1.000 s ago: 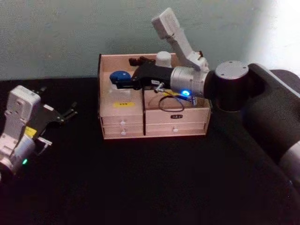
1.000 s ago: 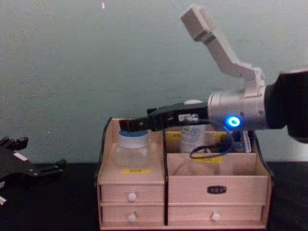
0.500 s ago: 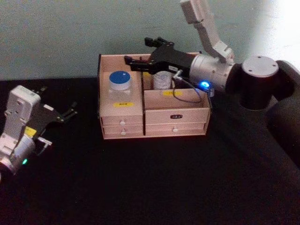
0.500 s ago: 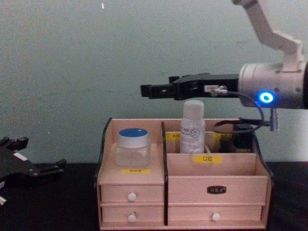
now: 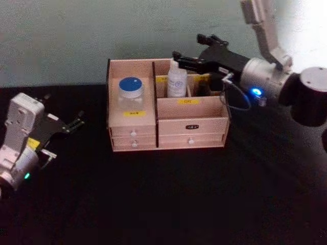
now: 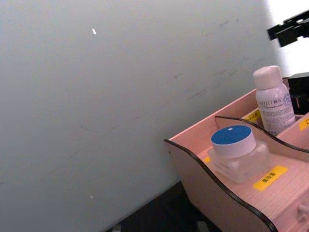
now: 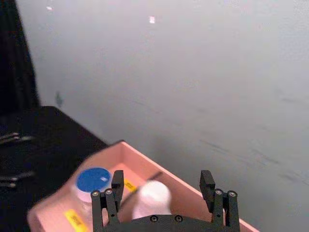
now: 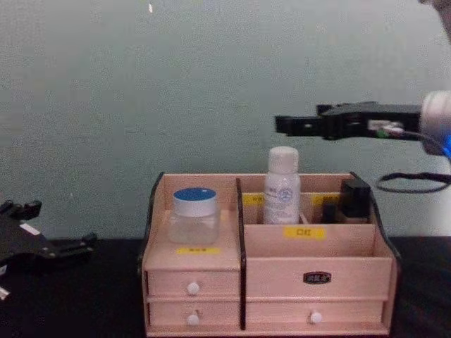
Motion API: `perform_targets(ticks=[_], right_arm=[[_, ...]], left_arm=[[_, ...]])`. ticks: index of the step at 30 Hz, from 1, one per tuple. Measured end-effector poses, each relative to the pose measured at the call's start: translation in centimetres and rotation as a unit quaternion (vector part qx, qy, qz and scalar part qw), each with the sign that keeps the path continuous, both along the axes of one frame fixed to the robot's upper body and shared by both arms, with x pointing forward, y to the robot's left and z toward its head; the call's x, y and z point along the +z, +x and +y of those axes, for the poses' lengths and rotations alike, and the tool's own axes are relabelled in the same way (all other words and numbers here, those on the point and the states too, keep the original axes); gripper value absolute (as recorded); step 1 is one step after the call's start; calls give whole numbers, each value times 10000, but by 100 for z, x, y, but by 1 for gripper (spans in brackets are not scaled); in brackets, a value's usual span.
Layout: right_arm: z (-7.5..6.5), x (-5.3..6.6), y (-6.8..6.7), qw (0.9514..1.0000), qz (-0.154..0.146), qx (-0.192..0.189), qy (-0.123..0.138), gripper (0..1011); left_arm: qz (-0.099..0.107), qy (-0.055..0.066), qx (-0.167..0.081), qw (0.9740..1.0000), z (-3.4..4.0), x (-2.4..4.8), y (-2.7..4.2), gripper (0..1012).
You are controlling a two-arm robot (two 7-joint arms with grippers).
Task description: Pick up the facial cleanser and watermelon frost from the table and place them into the tiered storage box.
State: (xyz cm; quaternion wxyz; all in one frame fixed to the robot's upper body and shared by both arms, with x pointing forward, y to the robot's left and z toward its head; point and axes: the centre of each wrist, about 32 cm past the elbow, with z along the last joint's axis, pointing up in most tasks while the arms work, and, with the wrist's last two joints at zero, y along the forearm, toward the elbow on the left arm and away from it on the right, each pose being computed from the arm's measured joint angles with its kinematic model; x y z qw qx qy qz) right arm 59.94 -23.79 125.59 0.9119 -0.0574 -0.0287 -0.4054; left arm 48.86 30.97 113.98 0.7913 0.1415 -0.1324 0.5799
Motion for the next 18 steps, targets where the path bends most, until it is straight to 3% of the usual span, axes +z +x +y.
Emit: perform_targets(ticks=[7, 18], right_arm=[[-227, -69, -100, 9991, 12, -427, 20, 1002], [-536, -303, -382, 9942, 79, -1071, 89, 1002]], left_arm=[[0, 0, 0, 10000, 0, 0, 0, 1001], [0, 0, 0, 10000, 0, 0, 0, 1001]])
